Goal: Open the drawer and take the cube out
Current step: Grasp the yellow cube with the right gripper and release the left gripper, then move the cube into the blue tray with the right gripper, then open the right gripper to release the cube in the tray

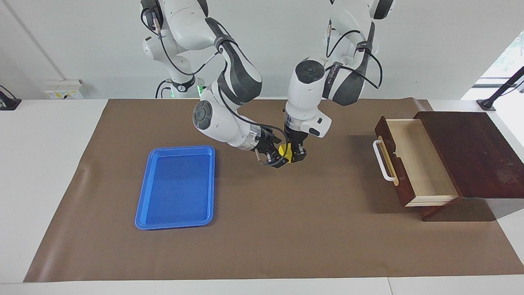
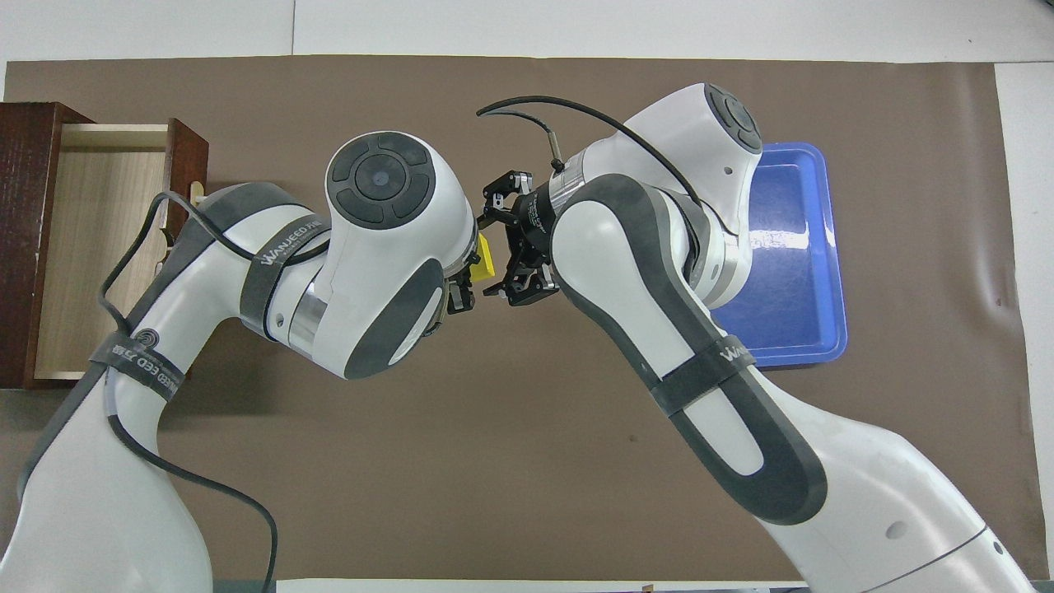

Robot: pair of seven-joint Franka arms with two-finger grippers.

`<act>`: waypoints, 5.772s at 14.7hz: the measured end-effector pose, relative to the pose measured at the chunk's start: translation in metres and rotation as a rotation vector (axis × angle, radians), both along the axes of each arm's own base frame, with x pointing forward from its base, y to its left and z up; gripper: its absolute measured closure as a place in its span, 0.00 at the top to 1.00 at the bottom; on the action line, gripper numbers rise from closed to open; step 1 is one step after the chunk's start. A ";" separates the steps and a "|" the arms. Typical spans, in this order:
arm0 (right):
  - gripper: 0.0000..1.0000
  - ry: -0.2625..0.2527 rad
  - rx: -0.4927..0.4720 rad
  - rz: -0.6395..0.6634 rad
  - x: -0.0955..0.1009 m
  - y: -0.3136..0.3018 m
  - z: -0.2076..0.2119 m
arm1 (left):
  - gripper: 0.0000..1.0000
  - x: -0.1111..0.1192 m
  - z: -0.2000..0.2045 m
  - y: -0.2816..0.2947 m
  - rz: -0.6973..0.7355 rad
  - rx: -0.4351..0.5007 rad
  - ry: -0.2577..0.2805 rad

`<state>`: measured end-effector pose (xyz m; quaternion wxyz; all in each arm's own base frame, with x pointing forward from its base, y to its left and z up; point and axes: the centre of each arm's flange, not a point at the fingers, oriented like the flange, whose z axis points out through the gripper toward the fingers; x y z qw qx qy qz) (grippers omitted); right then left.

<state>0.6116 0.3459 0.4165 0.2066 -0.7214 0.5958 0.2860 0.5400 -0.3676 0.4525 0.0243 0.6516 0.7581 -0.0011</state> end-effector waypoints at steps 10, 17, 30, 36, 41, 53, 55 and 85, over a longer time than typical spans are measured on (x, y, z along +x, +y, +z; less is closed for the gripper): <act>0.55 -0.023 0.003 -0.006 0.003 -0.002 0.001 | 0.55 0.000 -0.001 0.000 0.003 -0.005 0.007; 0.55 -0.021 0.007 -0.012 0.004 -0.006 0.001 | 0.81 0.003 0.004 -0.001 0.004 -0.017 -0.012; 0.55 0.012 0.056 -0.067 0.047 -0.139 -0.004 | 1.00 0.034 0.026 0.105 -0.055 0.028 0.029; 0.55 0.014 0.079 -0.123 0.040 -0.285 -0.052 | 1.00 0.061 0.012 0.213 -0.109 0.040 0.059; 0.55 0.018 0.069 -0.196 0.013 -0.353 -0.094 | 1.00 0.065 -0.001 0.253 -0.144 0.038 0.057; 0.55 -0.012 0.061 -0.213 -0.019 -0.417 -0.140 | 1.00 0.067 -0.014 0.317 -0.258 0.077 0.020; 0.55 -0.021 0.059 -0.201 -0.022 -0.417 -0.145 | 1.00 0.067 -0.013 0.325 -0.264 0.079 0.018; 1.00 -0.214 -0.250 0.179 -0.029 -0.335 0.063 | 1.00 0.067 0.005 0.439 -0.362 0.144 0.013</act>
